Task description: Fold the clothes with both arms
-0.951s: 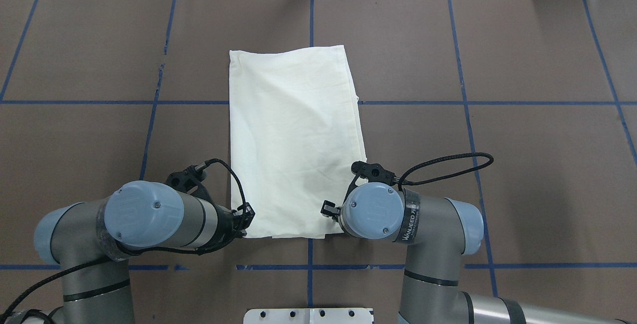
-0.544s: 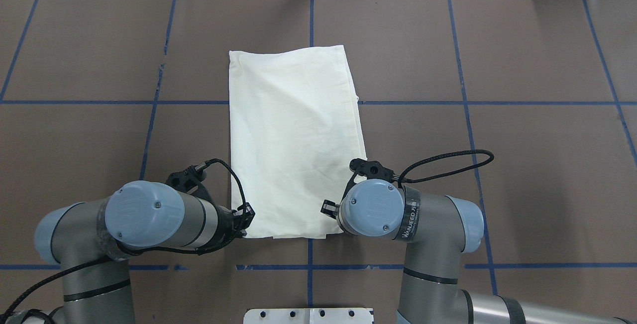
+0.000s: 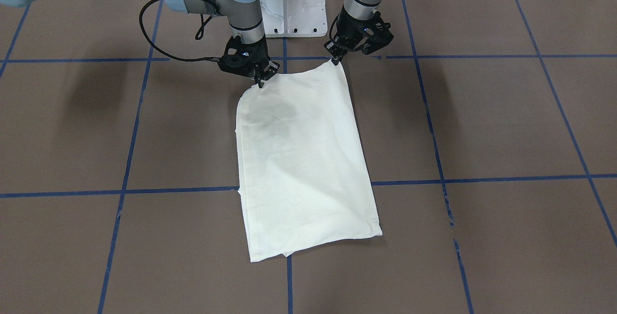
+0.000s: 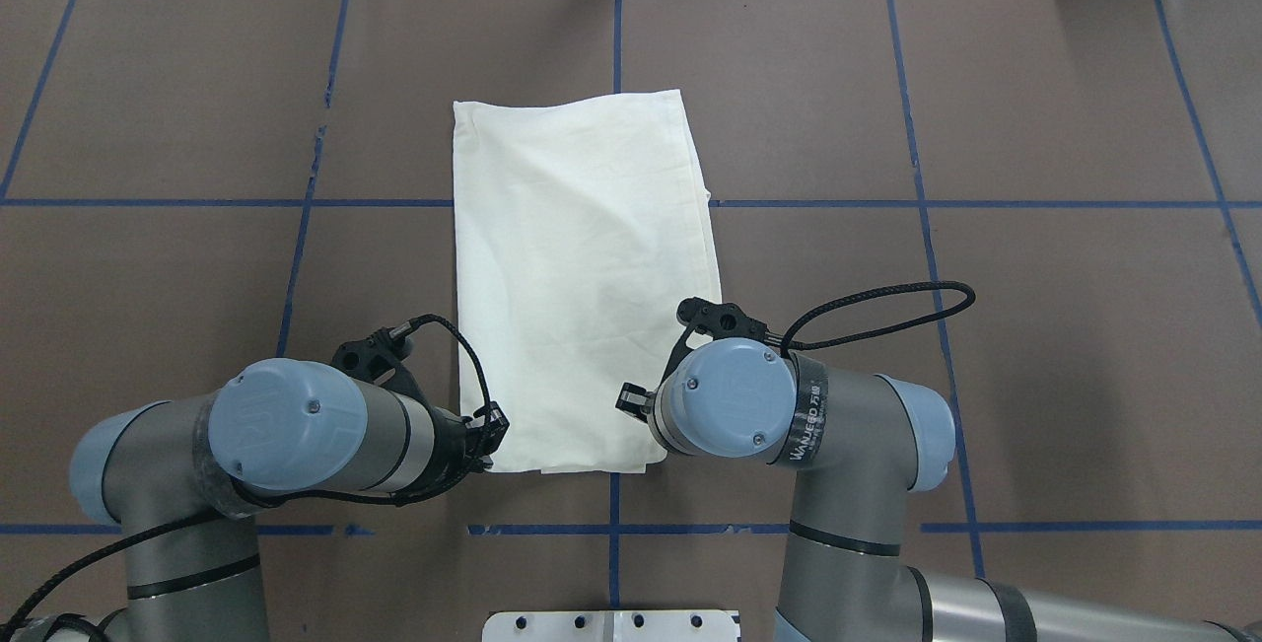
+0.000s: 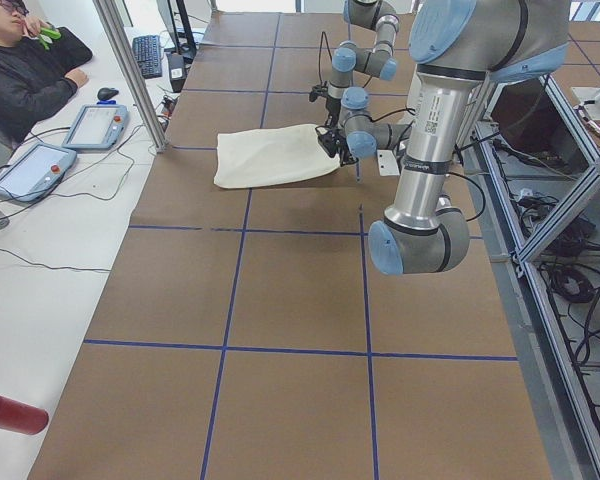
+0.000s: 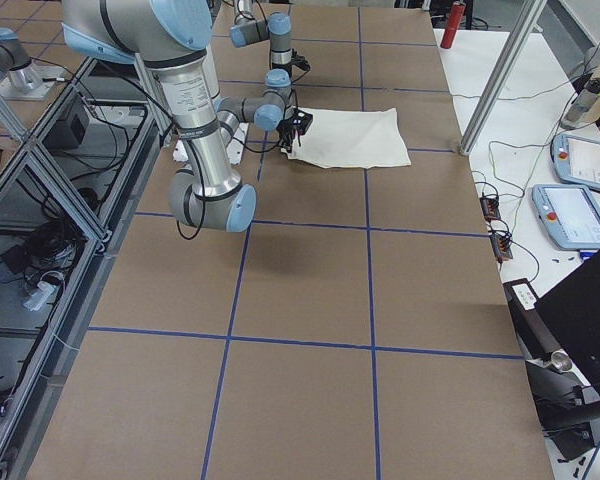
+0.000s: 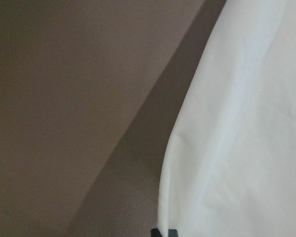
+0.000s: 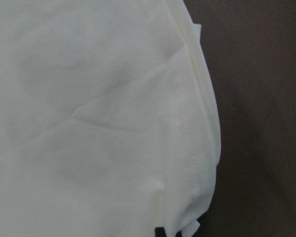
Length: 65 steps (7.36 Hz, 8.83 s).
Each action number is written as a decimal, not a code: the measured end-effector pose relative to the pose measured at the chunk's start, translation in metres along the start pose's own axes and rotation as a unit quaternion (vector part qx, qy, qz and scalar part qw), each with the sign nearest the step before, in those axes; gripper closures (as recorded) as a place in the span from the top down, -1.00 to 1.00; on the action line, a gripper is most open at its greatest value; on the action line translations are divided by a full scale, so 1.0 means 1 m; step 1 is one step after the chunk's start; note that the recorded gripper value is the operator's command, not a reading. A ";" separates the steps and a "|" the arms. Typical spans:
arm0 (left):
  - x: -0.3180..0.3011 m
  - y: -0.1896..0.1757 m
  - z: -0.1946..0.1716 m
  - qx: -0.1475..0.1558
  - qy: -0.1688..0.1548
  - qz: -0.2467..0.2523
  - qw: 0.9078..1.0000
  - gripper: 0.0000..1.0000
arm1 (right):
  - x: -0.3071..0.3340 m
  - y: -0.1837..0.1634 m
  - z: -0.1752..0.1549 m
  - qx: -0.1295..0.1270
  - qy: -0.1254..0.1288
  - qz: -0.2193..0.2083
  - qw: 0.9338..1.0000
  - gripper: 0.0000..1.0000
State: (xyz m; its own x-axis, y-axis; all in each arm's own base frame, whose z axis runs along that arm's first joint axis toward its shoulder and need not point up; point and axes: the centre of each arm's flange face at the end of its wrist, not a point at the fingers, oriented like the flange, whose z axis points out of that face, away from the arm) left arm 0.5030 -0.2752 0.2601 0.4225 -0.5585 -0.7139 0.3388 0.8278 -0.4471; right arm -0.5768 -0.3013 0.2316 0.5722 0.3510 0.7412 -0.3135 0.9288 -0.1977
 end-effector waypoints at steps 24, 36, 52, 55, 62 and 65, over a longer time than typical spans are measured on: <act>0.106 -0.305 -0.043 0.130 0.026 0.133 0.982 1.00 | -0.115 -0.313 -0.029 0.014 -0.050 -0.015 0.999 1.00; 0.065 -0.173 0.050 0.000 0.221 0.127 0.967 1.00 | -0.048 -0.386 -0.123 0.004 -0.007 -0.055 0.998 1.00; -0.030 -0.180 -0.077 0.042 0.107 0.264 0.958 1.00 | 0.086 -0.377 -0.146 0.023 -0.005 -0.120 0.992 1.00; -0.093 -0.340 -0.172 0.146 -0.007 0.337 0.930 1.00 | 0.232 -0.394 -0.155 0.012 0.038 -0.204 0.978 1.00; -0.382 -0.569 -0.308 0.149 -0.164 0.460 0.860 1.00 | 0.544 -0.437 -0.249 -0.067 0.059 -0.277 0.957 1.00; -0.406 -0.567 -0.295 0.184 -0.135 0.418 0.879 1.00 | 0.537 -0.458 -0.250 -0.034 0.045 -0.316 0.947 1.00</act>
State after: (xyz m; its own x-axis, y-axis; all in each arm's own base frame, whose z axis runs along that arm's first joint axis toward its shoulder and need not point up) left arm -0.1090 -0.5026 0.6442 0.8206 0.2042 -0.5338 0.0425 0.9096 0.4134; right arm 0.0637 -0.5078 0.5600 0.6927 -0.2710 0.6684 0.1605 0.9614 0.2234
